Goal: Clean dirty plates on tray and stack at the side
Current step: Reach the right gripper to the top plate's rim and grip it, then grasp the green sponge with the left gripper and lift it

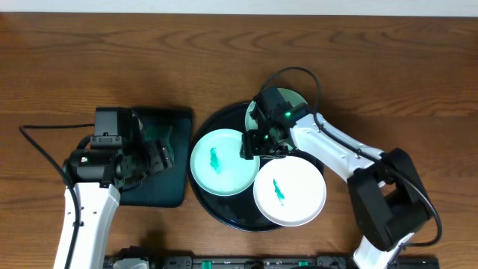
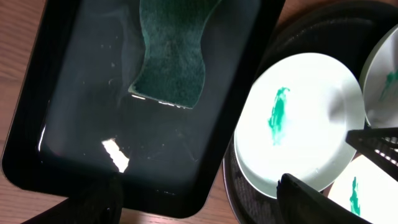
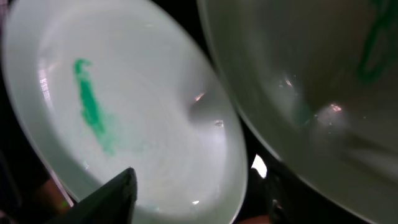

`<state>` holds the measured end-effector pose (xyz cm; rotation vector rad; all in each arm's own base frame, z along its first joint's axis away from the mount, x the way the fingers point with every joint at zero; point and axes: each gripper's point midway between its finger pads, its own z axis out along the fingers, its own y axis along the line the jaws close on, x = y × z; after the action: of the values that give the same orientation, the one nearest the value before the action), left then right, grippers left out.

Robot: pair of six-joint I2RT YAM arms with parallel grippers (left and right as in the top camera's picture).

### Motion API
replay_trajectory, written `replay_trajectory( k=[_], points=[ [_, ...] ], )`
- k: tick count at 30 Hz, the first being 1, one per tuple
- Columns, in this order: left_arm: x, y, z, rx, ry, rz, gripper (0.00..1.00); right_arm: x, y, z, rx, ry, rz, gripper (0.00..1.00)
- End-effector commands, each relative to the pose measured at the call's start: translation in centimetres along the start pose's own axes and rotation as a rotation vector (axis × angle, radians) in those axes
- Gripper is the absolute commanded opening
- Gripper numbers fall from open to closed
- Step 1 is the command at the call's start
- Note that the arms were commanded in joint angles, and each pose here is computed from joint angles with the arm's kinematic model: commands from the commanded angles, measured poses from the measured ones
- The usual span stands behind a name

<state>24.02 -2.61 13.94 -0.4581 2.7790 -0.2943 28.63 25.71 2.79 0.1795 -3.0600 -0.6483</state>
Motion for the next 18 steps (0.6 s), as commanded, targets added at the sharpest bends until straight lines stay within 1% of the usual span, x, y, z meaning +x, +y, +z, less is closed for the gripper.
replay_trajectory(
  k=[1,2,3,6,7,8,10,11,13,14,15,17,18],
  points=[
    [-0.4,-0.4,-0.5,0.010,-0.009,0.016,0.80,0.1,-0.7,1.3,0.032,0.026,0.025,0.56],
    [-0.3,-0.3,-0.5,0.009,-0.007,0.016,0.80,0.2,-0.9,1.6,0.037,0.033,0.031,0.52],
    [-0.3,-0.3,-0.5,0.008,-0.006,0.016,0.80,0.3,-1.0,1.8,0.040,0.040,0.034,0.45],
    [-0.3,-0.3,-0.5,0.009,-0.006,0.016,0.80,0.4,-1.3,2.4,0.049,0.050,0.038,0.29],
    [-0.3,-0.3,-0.5,0.008,-0.006,0.016,0.80,0.4,-1.5,2.4,0.054,0.050,0.039,0.17],
    [-0.3,-0.3,-0.5,0.009,-0.006,0.016,0.80,0.4,-1.5,2.5,0.055,0.050,0.038,0.13],
    [-0.3,-0.3,-0.5,0.009,-0.006,0.016,0.80,0.3,-1.6,2.4,0.059,0.048,0.039,0.08],
    [-0.3,-0.3,-0.5,0.009,-0.006,0.016,0.79,0.3,-1.8,2.4,0.070,0.045,0.040,0.04],
    [-0.3,-0.3,-0.5,0.009,-0.008,0.016,0.70,0.3,-1.9,2.4,0.076,0.043,0.038,0.03],
    [-0.3,-0.2,-0.5,0.002,-0.009,0.017,0.62,0.3,-1.9,2.4,0.077,0.044,0.037,0.03],
    [-0.4,0.0,-0.5,-0.014,-0.014,0.017,0.57,0.3,-1.9,2.4,0.077,0.046,0.037,0.03],
    [-0.7,0.6,-0.4,-0.047,-0.024,0.015,0.53,0.3,-1.9,2.4,0.078,0.046,0.037,0.03],
    [-0.9,1.0,-0.2,-0.068,-0.032,0.015,0.53,0.4,-1.9,2.4,0.078,0.046,0.037,0.03]
  ],
)
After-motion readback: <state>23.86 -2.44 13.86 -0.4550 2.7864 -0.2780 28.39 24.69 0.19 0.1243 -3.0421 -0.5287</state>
